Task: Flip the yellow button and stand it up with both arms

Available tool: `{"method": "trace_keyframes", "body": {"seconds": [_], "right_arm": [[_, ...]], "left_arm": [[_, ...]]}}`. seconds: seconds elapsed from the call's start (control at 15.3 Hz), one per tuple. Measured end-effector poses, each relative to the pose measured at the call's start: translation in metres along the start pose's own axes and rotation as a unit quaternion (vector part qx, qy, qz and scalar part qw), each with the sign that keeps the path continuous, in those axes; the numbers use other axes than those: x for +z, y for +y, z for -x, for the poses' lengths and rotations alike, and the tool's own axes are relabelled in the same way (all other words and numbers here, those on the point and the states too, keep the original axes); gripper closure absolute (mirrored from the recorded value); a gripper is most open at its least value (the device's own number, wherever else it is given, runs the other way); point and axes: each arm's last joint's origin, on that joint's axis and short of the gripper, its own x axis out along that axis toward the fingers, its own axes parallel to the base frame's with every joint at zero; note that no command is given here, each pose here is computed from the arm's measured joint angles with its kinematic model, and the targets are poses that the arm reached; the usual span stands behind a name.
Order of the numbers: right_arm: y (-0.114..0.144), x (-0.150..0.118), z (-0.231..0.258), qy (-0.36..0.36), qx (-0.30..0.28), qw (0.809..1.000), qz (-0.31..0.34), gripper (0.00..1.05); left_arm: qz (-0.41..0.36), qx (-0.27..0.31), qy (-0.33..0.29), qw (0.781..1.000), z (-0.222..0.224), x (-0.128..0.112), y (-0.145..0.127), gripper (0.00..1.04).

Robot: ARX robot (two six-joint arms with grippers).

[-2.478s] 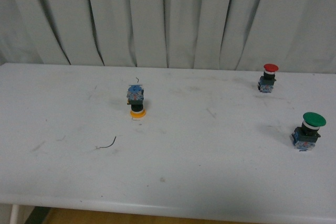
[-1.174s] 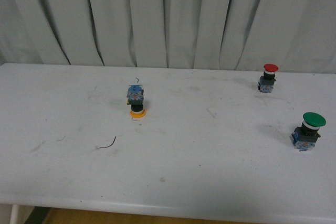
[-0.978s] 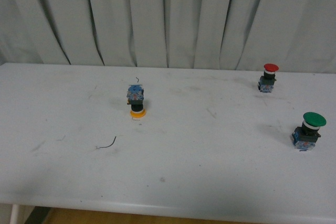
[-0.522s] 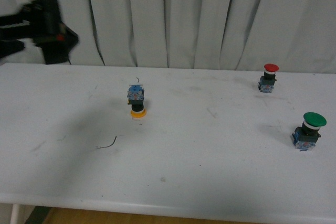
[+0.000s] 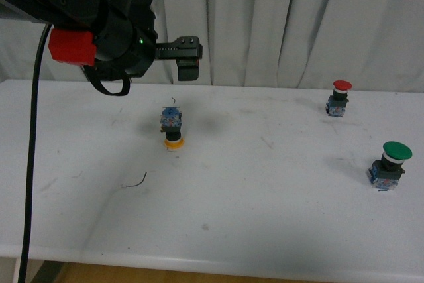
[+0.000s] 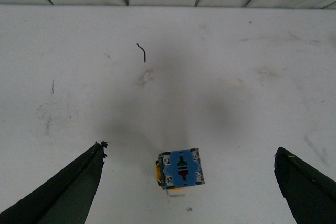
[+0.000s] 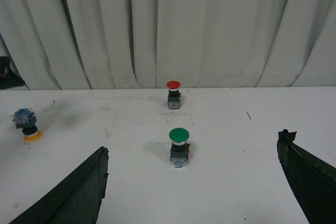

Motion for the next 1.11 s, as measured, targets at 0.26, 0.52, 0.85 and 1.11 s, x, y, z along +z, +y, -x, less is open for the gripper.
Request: {"method": "trace_keyframes", "body": {"seconds": [0.26,0.52,0.85,1.11], "right_arm": [[0.0,0.0,0.0,0.0,0.0,1.0,0.0,0.06],[0.0,0.0,0.0,0.0,0.0,1.0,0.0,0.06],[0.0,0.0,0.0,0.0,0.0,1.0,0.0,0.06],[0.0,0.0,0.0,0.0,0.0,1.0,0.0,0.06]], "left_arm": [[0.022,0.026,0.059,0.998,-0.029,-0.013,0.003,0.07],[0.03,0.019,0.07,0.997,-0.034,-0.017,-0.003,0.07],[0.002,0.018,0.091,0.996,-0.046,-0.032,-0.014,0.07],[-0.013,0.023,0.087,0.996,-0.051,-0.03,-0.016,0.07]]}}
